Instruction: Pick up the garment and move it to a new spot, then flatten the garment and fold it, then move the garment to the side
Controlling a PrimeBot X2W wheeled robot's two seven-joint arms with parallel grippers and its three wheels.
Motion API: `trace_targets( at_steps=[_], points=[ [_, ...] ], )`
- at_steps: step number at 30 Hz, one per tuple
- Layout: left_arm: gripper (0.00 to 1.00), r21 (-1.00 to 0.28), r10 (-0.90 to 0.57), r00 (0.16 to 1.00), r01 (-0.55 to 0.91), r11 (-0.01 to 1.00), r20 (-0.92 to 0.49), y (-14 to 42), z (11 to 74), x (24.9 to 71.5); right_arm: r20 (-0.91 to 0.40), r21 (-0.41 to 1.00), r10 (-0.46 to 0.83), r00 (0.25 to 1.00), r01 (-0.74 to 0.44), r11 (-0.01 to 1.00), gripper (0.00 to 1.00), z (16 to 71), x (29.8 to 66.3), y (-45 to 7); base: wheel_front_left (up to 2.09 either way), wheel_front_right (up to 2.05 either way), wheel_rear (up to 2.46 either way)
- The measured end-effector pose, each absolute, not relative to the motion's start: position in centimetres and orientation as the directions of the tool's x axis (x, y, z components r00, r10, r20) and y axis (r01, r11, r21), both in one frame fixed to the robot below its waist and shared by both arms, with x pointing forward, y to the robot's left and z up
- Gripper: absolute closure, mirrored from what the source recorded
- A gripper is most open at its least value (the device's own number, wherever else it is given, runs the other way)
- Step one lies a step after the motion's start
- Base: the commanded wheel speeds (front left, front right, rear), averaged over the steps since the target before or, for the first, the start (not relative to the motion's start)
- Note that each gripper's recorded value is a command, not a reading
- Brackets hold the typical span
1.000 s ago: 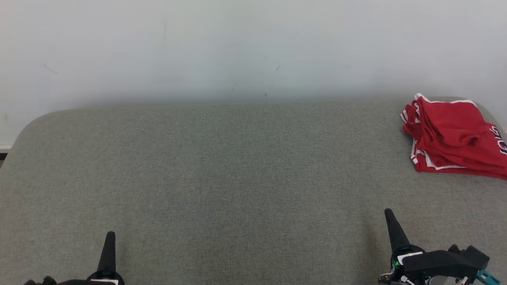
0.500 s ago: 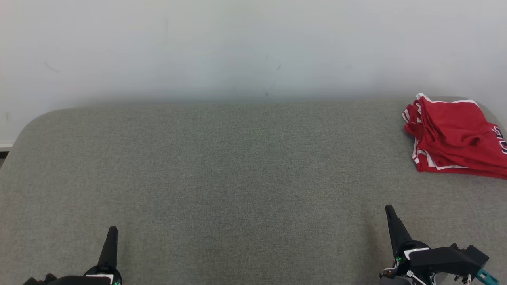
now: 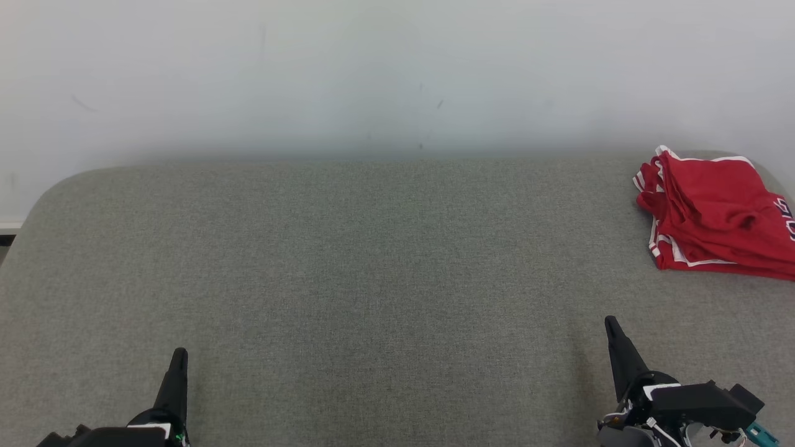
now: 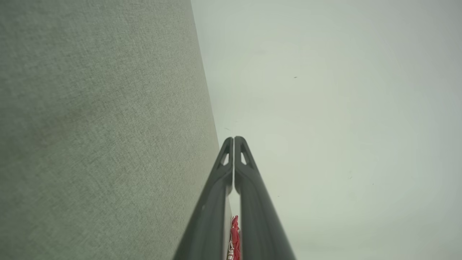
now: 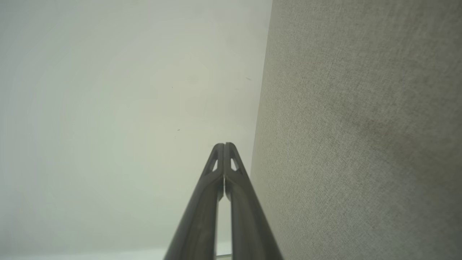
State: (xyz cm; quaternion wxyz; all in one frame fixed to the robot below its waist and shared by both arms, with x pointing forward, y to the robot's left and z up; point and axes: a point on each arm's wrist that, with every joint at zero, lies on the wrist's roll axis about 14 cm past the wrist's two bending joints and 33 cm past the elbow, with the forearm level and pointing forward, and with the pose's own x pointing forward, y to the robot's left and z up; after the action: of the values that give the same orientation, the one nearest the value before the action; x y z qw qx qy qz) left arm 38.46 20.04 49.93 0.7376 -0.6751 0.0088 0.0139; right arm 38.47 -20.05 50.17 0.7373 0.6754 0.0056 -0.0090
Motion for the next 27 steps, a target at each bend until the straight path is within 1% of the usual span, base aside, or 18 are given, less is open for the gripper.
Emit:
trace_targets(
  at_steps=[12,27],
  points=[
    [1.0,-1.0,-0.002,1.0,-0.011,-0.002,-0.011,19.94,50.42,38.77,-0.006,1.0,0.001,1.0,0.006,0.0,1.0,50.55,38.81,-20.02,0.0,0.0,0.0],
    [1.0,-1.0,-0.003,1.0,-0.01,-0.003,-0.01,19.92,50.43,38.78,-0.005,1.0,0.0,1.0,0.005,-0.003,1.0,50.57,38.82,-20.06,0.0,0.0,0.0]
  ],
)
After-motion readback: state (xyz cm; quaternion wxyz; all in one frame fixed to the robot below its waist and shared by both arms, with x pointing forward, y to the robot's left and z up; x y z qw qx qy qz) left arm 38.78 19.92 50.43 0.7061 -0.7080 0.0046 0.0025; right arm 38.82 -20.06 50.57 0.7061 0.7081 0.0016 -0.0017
